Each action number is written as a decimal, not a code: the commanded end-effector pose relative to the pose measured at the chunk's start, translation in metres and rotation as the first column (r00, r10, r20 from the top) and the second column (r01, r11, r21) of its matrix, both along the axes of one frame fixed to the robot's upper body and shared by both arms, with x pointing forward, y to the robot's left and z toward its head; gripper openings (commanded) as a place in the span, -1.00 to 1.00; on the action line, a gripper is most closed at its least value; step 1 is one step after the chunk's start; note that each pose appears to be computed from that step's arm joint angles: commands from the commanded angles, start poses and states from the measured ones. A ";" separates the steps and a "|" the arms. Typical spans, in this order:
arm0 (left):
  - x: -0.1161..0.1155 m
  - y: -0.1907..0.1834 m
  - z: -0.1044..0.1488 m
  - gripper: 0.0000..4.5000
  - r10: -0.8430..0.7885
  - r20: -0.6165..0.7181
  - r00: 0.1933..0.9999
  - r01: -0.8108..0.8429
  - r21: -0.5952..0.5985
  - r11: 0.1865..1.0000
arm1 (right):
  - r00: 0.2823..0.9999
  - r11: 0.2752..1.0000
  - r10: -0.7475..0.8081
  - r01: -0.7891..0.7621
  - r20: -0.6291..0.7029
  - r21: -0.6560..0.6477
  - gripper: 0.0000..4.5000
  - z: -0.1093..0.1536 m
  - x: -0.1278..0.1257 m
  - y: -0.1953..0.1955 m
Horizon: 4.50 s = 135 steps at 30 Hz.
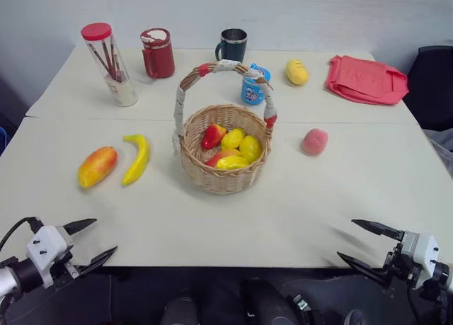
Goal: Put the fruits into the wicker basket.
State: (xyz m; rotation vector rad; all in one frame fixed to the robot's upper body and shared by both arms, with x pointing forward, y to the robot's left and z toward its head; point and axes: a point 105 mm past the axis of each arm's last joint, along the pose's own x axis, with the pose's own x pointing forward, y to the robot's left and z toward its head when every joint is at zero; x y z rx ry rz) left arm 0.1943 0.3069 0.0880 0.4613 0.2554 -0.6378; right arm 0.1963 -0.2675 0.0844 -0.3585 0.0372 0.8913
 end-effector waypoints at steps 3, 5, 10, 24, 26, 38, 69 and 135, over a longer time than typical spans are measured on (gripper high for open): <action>0.004 -0.002 0.002 1.00 -0.011 0.006 1.000 0.011 0.000 1.000 | 1.000 1.000 0.027 -0.026 0.007 -0.017 0.97 -0.006 0.002 -0.001; 0.003 -0.001 0.000 1.00 -0.014 -0.013 1.000 0.014 -0.015 1.000 | 0.999 0.999 0.035 -0.035 0.008 -0.015 0.97 -0.007 0.005 0.000; -0.005 0.002 -0.002 1.00 -0.022 -0.048 0.999 0.019 -0.058 0.998 | 0.998 0.998 0.065 -0.065 -0.001 -0.008 0.97 -0.016 0.006 0.005; -0.029 0.111 0.039 1.00 0.482 -0.148 0.864 -0.503 -0.313 0.806 | 0.921 0.880 0.221 -0.330 0.319 0.343 0.97 0.106 0.043 0.109; -0.031 0.125 0.042 1.00 0.527 -0.231 0.818 -0.575 -0.320 0.753 | 0.885 0.852 0.284 -0.409 0.368 0.326 0.97 0.122 0.040 0.127; 0.101 0.065 0.100 1.00 0.310 -0.263 0.914 -0.388 -0.335 0.859 | 0.803 0.827 0.371 -0.514 0.466 0.228 0.97 0.150 0.042 0.153; 0.121 -0.208 0.138 0.35 -0.323 0.034 0.946 0.306 -0.424 0.852 | 0.902 0.944 0.160 -0.258 0.400 0.206 1.00 0.137 0.063 0.123; 0.134 -0.025 0.065 -0.61 0.087 -0.127 0.988 -0.104 -0.133 0.986 | 0.844 0.904 0.295 -0.398 0.447 0.156 1.00 0.141 0.048 0.146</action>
